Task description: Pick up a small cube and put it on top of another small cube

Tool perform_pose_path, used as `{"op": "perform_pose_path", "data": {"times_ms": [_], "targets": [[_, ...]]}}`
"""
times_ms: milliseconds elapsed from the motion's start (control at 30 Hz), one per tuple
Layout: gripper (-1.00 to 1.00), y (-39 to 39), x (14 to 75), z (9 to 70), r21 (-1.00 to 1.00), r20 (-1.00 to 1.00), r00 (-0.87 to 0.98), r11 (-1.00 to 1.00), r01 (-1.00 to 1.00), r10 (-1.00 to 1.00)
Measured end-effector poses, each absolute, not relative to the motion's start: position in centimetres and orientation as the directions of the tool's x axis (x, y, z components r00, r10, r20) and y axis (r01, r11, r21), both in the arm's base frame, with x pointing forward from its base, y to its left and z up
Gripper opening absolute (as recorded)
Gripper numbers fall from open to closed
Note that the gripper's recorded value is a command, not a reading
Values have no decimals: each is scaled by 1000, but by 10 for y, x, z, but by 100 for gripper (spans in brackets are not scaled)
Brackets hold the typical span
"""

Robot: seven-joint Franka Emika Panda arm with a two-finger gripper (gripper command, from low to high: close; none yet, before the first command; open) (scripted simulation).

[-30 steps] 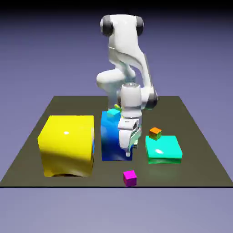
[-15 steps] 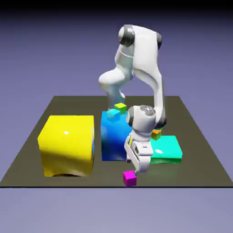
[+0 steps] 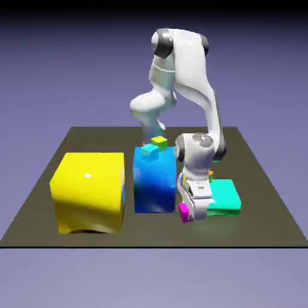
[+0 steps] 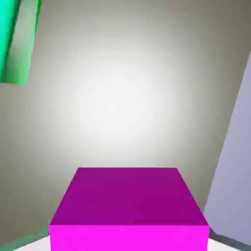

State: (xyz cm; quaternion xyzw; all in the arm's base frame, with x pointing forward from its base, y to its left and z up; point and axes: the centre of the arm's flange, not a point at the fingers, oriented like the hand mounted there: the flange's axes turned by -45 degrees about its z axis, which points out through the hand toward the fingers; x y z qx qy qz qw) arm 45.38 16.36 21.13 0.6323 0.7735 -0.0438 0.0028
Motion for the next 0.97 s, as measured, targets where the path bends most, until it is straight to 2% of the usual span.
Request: {"op": "perform_pose_path", "data": {"times_ms": [300,633,700,867,900,967], "targets": [[-100,235,352,268,-113,-31,-133,129,985,991],[-100,248,244,311,-3,-204,-8,8,1000,979],[-100,248,243,311,-2,-205,-7,7,1000,979],[-100,239,244,249,0,-207,-6,6,1000,978],[100,238,243,242,-1,-206,-7,7,1000,979],[100,238,244,242,0,-206,-7,7,1000,979]]}}
